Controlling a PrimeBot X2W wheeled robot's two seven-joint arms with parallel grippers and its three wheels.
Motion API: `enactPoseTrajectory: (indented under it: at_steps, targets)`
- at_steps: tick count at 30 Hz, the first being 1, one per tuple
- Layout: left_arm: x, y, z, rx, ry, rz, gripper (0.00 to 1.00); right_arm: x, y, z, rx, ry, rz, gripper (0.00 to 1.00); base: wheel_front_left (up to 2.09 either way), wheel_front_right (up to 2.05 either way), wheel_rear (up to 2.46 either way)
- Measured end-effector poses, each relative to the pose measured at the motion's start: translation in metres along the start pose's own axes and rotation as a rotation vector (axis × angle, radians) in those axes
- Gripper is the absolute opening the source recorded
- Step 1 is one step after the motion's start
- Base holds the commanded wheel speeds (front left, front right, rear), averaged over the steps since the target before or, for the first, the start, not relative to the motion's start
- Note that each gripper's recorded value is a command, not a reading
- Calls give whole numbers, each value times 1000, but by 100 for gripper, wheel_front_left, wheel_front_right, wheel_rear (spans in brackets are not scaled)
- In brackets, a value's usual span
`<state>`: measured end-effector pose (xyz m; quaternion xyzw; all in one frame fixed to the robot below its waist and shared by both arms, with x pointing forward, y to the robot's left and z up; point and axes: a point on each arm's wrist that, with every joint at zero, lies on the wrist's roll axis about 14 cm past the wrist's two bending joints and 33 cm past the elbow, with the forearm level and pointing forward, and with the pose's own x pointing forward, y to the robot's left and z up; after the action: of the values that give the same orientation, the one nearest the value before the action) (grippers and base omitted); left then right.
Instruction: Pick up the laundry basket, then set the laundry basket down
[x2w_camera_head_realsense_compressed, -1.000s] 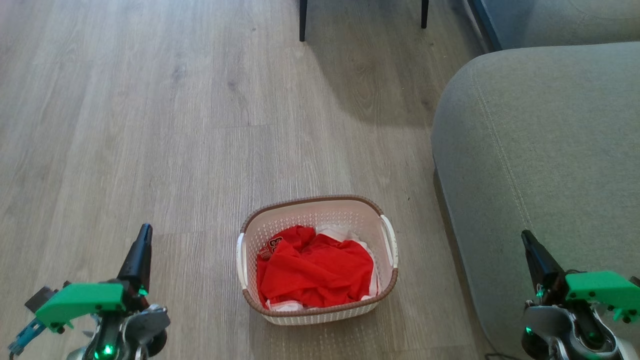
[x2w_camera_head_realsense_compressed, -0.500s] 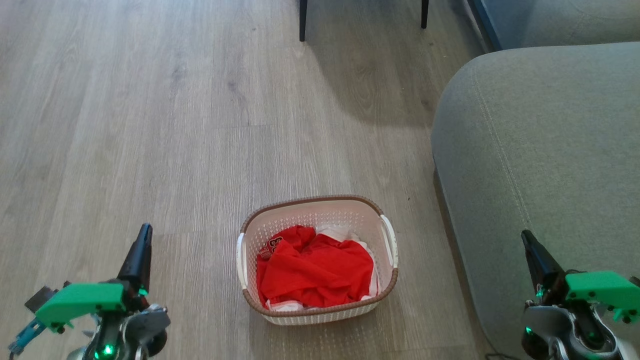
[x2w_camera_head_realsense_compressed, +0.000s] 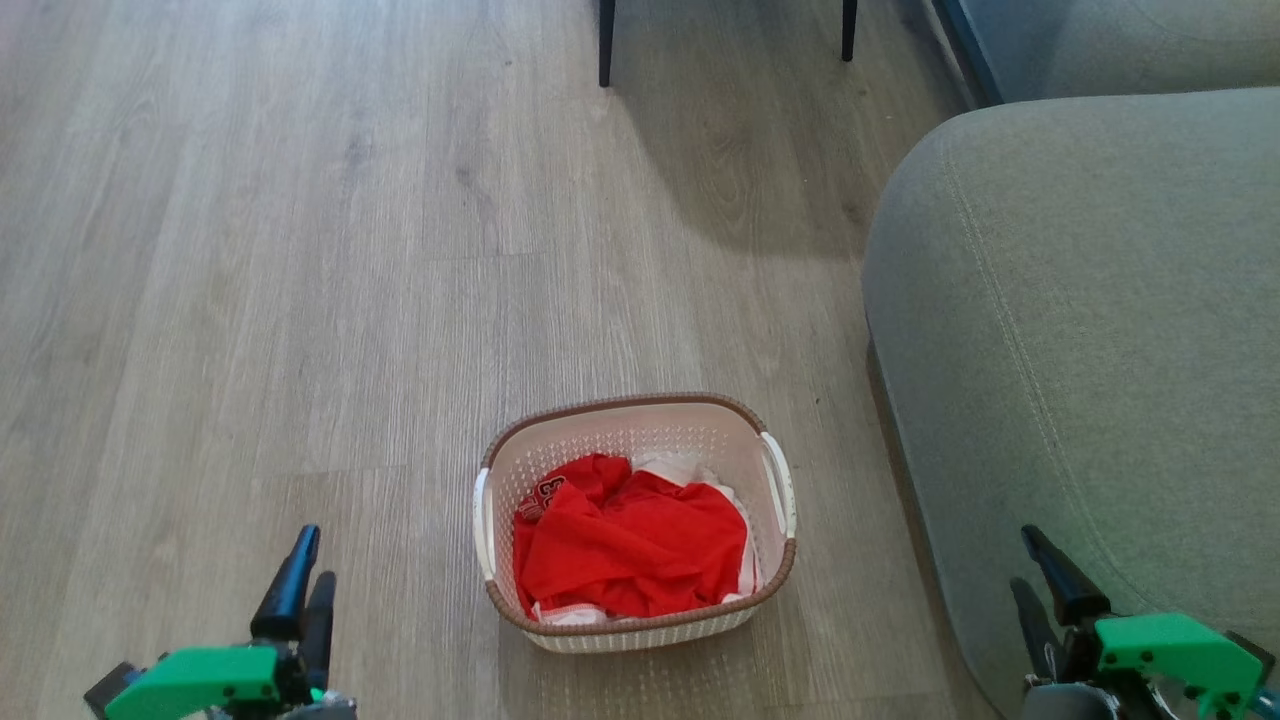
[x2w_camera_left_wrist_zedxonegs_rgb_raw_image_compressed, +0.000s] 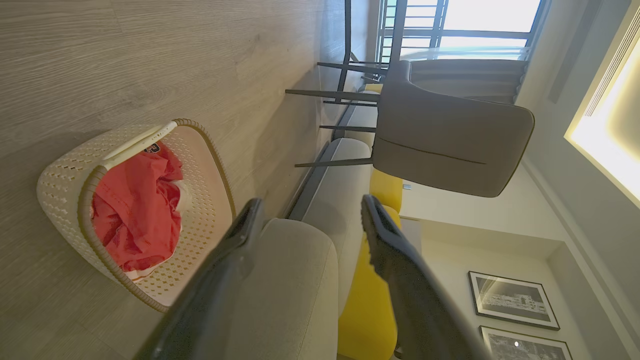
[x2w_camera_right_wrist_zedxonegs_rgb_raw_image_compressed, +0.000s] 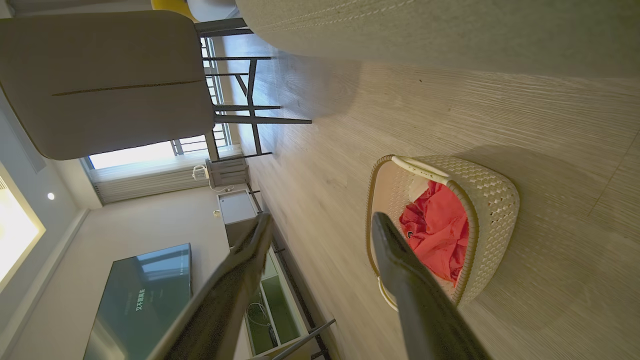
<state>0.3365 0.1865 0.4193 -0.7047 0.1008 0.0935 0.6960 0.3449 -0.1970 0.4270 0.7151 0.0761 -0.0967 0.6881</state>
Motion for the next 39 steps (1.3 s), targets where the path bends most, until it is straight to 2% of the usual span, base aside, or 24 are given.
enactPoseTrajectory:
  at_steps: [11,19,39]
  targets:
    - [1,-10,-3,95,-4,-24,100,1,6,-3,-83,-3,17,100,0,0,0]
    - [2,-19,-10,204,6,-40,100,2,16,-7,-196,0,45,100,0,0,0]
    - [3,-36,-23,572,0,-85,100,3,37,-20,-514,7,119,100,0,0,0]
